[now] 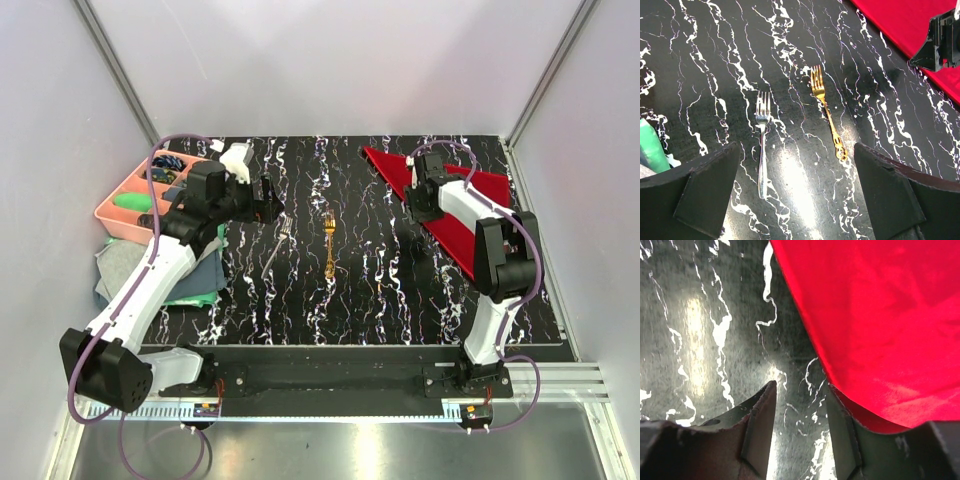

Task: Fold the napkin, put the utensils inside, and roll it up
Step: Fold the napkin

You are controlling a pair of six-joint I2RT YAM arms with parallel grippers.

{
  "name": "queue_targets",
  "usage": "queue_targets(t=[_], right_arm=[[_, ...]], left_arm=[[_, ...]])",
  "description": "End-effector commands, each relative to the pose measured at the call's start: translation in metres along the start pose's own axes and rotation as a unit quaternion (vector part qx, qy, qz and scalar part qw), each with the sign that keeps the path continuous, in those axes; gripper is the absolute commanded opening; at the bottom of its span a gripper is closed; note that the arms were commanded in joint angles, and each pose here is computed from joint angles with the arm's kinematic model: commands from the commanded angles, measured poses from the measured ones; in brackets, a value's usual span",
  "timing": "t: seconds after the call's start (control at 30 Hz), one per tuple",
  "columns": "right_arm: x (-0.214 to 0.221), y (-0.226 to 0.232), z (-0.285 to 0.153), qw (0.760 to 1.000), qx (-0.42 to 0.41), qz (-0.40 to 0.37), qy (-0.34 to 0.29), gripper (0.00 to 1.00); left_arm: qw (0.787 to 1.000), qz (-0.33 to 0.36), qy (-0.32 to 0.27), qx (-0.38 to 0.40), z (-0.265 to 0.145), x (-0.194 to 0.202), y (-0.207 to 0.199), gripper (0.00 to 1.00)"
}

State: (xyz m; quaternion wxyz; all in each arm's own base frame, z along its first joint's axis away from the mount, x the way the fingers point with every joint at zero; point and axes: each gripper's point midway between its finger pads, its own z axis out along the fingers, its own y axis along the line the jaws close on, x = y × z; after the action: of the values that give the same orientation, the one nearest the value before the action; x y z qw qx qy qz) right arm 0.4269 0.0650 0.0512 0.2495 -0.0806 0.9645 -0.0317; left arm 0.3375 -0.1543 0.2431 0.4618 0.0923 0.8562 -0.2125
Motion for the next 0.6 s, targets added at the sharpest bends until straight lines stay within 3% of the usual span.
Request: queue_targets(t=[0.0,0.57], right_arm=[[-0.027,-0.009,-0.011,0.998,0.027,-0.012,-0.05,0.51],[-0.033,-0.009,0.019,0.996,0.035,-0.063,-0.043,0.38]], left_arm=[[1.0,0.009,-0.027,0.0,-0.007,-0.013,-0.001,0.99],[1.0,0.005,-0.024,0.005,-0.006,-0.012,-0.002,0.99]])
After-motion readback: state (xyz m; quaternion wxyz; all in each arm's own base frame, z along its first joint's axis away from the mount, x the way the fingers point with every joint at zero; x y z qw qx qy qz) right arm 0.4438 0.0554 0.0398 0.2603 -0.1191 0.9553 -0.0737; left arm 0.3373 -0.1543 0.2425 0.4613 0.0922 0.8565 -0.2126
